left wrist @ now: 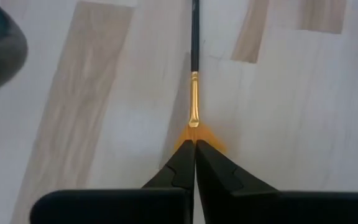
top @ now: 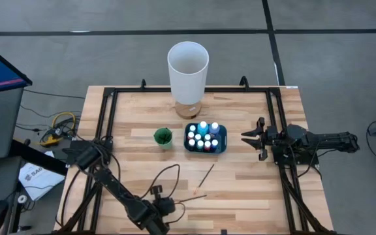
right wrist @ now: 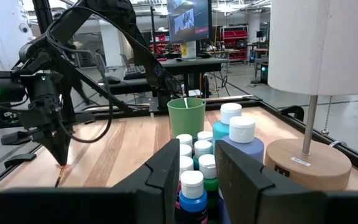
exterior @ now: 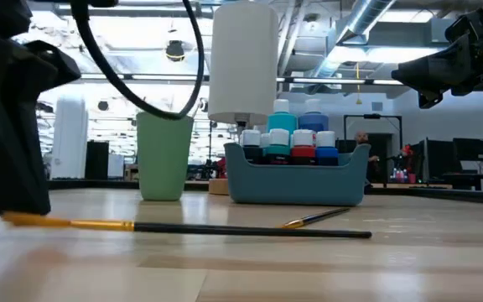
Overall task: Pick & Place Paint Supplies
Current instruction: Put the right gold paintbrush into the green cup
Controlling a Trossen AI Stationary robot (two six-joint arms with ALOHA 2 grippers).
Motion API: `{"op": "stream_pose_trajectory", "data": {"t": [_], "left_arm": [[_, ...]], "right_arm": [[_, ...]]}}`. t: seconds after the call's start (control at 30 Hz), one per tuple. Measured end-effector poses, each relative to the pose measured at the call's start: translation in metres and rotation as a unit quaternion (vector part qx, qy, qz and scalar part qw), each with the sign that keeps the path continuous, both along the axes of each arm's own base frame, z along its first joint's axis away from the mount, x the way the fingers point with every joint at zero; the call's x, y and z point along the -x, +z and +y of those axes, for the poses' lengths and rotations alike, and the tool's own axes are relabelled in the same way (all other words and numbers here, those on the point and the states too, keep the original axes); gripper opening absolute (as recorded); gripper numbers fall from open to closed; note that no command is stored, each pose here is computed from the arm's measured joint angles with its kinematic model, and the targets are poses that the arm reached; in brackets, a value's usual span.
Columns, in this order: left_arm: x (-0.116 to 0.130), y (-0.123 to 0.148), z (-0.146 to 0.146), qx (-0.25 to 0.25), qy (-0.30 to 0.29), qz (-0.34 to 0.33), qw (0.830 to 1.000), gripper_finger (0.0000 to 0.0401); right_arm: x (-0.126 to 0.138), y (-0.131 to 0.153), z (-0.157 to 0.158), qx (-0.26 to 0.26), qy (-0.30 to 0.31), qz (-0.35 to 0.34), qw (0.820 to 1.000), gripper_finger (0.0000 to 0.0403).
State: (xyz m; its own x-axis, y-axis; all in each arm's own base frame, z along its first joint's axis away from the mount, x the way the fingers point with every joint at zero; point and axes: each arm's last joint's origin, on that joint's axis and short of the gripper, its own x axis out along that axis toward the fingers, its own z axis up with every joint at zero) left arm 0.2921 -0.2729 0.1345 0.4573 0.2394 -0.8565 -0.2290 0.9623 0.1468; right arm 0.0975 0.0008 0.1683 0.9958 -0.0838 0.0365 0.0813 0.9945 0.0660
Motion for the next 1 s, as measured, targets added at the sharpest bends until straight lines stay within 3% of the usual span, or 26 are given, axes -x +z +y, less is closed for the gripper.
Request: {"op": "stream_pose_trajectory", "data": {"t": [0.2, 0.47, 0.77, 1.0], "left_arm": [[0.004, 0.009, 0.002, -0.001, -0.004, -0.006, 1.0, 0.0029], [0.014, 0.005, 0.011, 0.006, 0.003, 0.013, 1.0, 0.0107], [0.006, 0.031, 0.003, 0.04, -0.053, -0.061, 0.996, 0.0215], [-0.001, 0.014, 0.007, 0.028, -0.046, -0.042, 0.998, 0.0268]], "right_arm": [[0.0, 0.0, 0.0, 0.0, 0.0, 0.0, 1.0, 0.0098], [0.0, 0.0, 0.0, 0.0, 0.0, 0.0, 1.0, 0.0098], [0.0, 0.0, 0.0, 0.0, 0.0, 0.0, 1.0, 0.0098], [0.0, 0.0, 0.0, 0.0, 0.0, 0.0, 1.0, 0.0098]]}}
